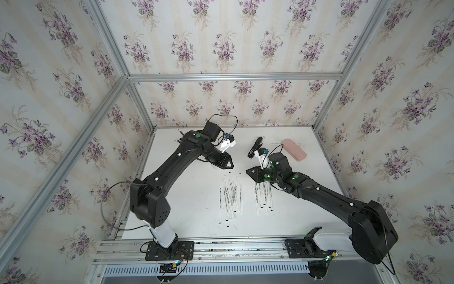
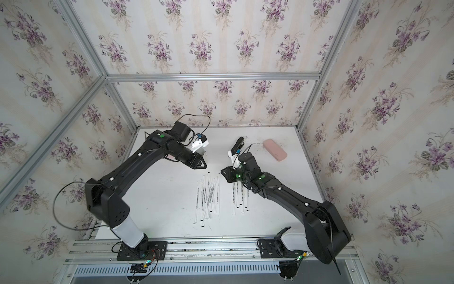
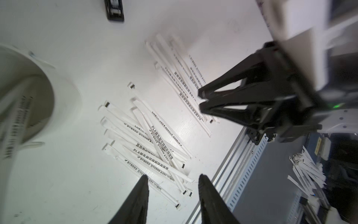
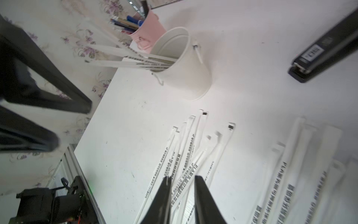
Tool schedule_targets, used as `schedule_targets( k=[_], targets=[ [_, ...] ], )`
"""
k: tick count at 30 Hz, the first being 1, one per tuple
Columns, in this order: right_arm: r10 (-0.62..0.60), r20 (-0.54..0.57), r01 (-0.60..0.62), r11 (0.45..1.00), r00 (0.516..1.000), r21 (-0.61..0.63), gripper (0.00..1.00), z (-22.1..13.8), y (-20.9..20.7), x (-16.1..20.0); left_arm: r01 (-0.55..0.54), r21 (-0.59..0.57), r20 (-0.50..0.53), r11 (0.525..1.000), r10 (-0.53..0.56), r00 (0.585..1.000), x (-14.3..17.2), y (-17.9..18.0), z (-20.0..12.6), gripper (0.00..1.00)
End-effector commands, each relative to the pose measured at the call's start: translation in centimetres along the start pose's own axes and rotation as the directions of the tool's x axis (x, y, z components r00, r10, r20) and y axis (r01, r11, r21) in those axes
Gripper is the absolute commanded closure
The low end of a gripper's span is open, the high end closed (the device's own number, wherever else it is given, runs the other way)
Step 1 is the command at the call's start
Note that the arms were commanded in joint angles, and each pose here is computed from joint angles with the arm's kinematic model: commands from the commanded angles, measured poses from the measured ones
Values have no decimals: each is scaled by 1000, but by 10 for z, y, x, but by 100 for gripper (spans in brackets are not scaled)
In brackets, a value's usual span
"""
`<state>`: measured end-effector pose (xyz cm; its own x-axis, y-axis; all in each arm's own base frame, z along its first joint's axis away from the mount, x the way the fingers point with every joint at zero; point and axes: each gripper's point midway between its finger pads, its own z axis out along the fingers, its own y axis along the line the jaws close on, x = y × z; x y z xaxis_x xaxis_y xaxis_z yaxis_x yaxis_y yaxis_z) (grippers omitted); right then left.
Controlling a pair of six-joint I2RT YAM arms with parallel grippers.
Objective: Take the straws out of the storage container
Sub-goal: Place the straw at the center of the board, then pick up the straw from the container.
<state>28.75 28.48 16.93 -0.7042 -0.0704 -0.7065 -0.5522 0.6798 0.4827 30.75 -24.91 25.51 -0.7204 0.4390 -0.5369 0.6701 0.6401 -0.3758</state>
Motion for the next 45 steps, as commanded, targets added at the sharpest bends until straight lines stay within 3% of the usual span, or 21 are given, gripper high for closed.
schedule_targets(
  k=[1, 4, 7, 10, 13, 23, 31, 39, 45],
  targets=[
    [-249, 127, 261, 961, 960, -89, 73, 7, 38, -28, -115, -110, 206, 987, 136, 969, -25, -7, -48, 57],
    [-404, 209, 432, 895, 890, -109, 71, 19, 62, -41, -124, -250, 365, 960, 212, 907, -25, -5, -95, 56],
    [-515, 260, 556, 823, 817, -118, 71, 33, 74, -49, -49, -390, 442, 919, 233, 866, -14, 12, -126, 53],
    [-608, 273, 654, 745, 746, -130, 70, 52, 82, -53, -12, -453, 471, 891, 251, 846, -5, 20, -143, 52],
    [-663, 246, 700, 707, 707, -104, 70, 78, 76, -55, 5, -483, 474, 876, 256, 843, -1, 24, -149, 51],
    [-717, 173, 734, 677, 675, -54, 71, 138, 55, -65, 17, -454, 480, 891, 228, 847, -1, 23, -149, 51],
    [-733, 167, 746, 666, 659, -21, 74, 148, 48, -67, 24, -443, 486, 896, 217, 847, -1, 25, -149, 50],
    [-752, 175, 765, 644, 635, -10, 89, 148, 50, -70, 30, -422, 485, 906, 198, 852, -2, 27, -145, 50],
    [-768, 187, 781, 624, 613, 3, 93, 147, 53, -76, 36, -408, 491, 912, 186, 851, -3, 28, -144, 49]
  ],
)
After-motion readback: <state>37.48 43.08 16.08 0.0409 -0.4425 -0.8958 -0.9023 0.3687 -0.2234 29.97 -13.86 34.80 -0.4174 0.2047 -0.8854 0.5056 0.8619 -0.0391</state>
